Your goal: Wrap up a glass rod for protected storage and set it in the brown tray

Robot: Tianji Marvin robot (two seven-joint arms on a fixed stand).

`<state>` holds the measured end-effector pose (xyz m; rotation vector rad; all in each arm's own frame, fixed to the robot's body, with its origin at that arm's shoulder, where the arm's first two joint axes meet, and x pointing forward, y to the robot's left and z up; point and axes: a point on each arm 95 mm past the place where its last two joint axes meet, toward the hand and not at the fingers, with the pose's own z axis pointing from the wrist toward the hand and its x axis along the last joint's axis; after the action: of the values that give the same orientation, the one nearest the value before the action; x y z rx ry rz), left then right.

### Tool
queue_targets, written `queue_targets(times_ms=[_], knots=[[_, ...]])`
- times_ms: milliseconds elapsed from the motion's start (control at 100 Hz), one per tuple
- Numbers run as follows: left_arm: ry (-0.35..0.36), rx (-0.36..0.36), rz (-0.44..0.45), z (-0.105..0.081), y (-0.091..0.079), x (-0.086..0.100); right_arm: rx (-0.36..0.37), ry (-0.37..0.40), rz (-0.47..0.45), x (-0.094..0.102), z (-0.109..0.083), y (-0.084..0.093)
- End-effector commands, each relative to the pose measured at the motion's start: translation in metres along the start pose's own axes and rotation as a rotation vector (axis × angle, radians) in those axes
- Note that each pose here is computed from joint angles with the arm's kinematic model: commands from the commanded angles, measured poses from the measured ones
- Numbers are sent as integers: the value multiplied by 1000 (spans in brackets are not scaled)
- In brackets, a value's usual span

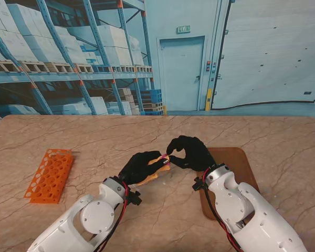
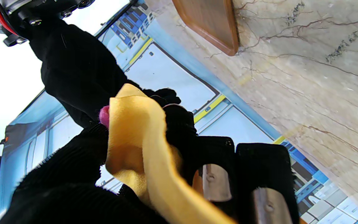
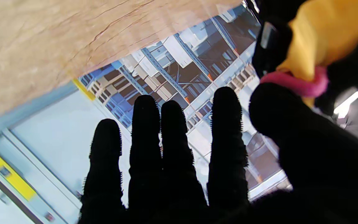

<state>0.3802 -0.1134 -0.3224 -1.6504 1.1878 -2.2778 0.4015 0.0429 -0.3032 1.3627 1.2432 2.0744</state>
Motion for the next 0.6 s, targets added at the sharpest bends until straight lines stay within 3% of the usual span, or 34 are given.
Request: queue_targets(times_ms=[0, 120, 590], knots=[[7, -5, -9, -1, 3, 3, 9, -19, 12, 3, 0, -6], [9, -2, -13, -2, 2, 3, 23, -69, 128, -1, -2, -6], [41, -14, -27, -5, 1, 11, 96, -173, 362, -17, -24, 4]])
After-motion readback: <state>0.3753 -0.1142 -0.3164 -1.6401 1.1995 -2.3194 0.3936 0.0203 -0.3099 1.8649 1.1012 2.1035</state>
